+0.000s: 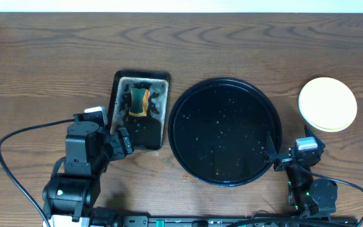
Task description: Clean dirty plates on tray and stack at the side
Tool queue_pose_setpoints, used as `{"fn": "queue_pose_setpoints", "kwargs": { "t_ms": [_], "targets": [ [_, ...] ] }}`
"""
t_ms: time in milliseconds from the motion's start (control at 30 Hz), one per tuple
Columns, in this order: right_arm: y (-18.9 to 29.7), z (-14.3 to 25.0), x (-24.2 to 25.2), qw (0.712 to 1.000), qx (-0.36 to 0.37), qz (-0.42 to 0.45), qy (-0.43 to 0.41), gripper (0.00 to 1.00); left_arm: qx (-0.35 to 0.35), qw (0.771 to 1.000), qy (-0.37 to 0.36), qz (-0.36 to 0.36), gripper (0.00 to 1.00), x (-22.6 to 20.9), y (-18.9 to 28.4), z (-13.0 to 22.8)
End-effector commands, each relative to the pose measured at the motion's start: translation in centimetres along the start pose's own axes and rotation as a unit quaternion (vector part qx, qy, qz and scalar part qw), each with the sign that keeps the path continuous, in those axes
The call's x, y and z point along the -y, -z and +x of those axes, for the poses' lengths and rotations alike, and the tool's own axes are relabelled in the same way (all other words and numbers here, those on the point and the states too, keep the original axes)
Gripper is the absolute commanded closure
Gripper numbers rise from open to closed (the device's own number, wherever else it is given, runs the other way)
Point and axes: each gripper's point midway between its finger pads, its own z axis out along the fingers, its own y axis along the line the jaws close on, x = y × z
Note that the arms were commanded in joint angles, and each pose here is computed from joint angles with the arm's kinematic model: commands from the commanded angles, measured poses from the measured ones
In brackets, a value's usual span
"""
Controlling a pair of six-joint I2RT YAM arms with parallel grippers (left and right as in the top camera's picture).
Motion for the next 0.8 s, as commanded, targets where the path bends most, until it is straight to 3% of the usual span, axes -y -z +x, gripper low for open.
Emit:
{"fn": "queue_pose_setpoints", "kwargs": {
  "t_ms": [0,767],
  "targets": [
    [0.02,0.0,-0.42,1.0,0.001,-0.008,0.007,0.01,0.0,1.0,-0.009,-0.002,0.13,-0.03,-0.03,0.03],
    [0.02,0.0,-0.42,1.0,0.001,-0.007,0.007,0.01,0.0,1.0,-0.009,-0.004,0.13,-0.36,0.95,0.76]
  ]
}}
